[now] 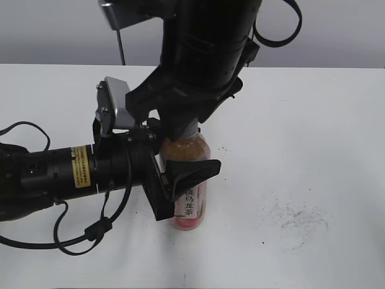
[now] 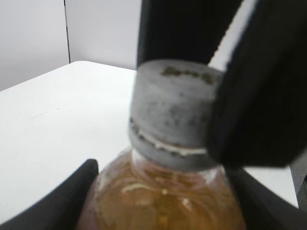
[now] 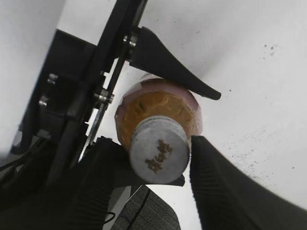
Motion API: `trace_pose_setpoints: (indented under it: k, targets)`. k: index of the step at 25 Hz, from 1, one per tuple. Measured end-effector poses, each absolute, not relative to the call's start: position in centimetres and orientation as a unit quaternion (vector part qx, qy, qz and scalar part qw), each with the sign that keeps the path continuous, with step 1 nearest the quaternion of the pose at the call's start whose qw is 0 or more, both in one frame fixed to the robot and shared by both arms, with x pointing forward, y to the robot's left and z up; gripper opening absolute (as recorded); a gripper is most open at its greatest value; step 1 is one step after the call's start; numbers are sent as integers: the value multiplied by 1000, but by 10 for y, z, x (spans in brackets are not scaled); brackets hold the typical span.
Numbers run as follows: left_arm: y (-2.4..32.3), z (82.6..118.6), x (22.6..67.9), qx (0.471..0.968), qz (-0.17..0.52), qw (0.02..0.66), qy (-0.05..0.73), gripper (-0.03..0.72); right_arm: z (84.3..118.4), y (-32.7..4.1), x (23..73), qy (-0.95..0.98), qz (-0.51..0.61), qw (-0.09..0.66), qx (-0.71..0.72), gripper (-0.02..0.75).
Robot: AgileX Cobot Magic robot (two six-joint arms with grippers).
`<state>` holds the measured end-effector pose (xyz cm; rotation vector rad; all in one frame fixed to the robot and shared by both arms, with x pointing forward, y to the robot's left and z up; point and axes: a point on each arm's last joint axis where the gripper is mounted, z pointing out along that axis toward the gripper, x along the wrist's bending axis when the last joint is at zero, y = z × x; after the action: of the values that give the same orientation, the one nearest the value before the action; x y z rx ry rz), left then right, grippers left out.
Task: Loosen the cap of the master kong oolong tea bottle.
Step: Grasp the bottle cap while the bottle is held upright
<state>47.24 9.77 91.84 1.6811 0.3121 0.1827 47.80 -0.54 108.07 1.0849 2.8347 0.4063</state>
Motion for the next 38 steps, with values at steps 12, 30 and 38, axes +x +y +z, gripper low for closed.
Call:
trace_pose_setpoints:
  k: [12, 30, 38]
  targets:
    - [98, 918, 472, 742, 80, 652, 135, 448, 1081, -7, 479, 990, 104, 91, 2, 268]
    - [97, 918, 471, 743, 81, 652, 125, 448, 1083, -7, 479, 661, 11, 145, -736, 271]
    - [97, 918, 472, 742, 80, 653, 131, 448, 1082, -6, 478, 950, 83, 117, -279, 610]
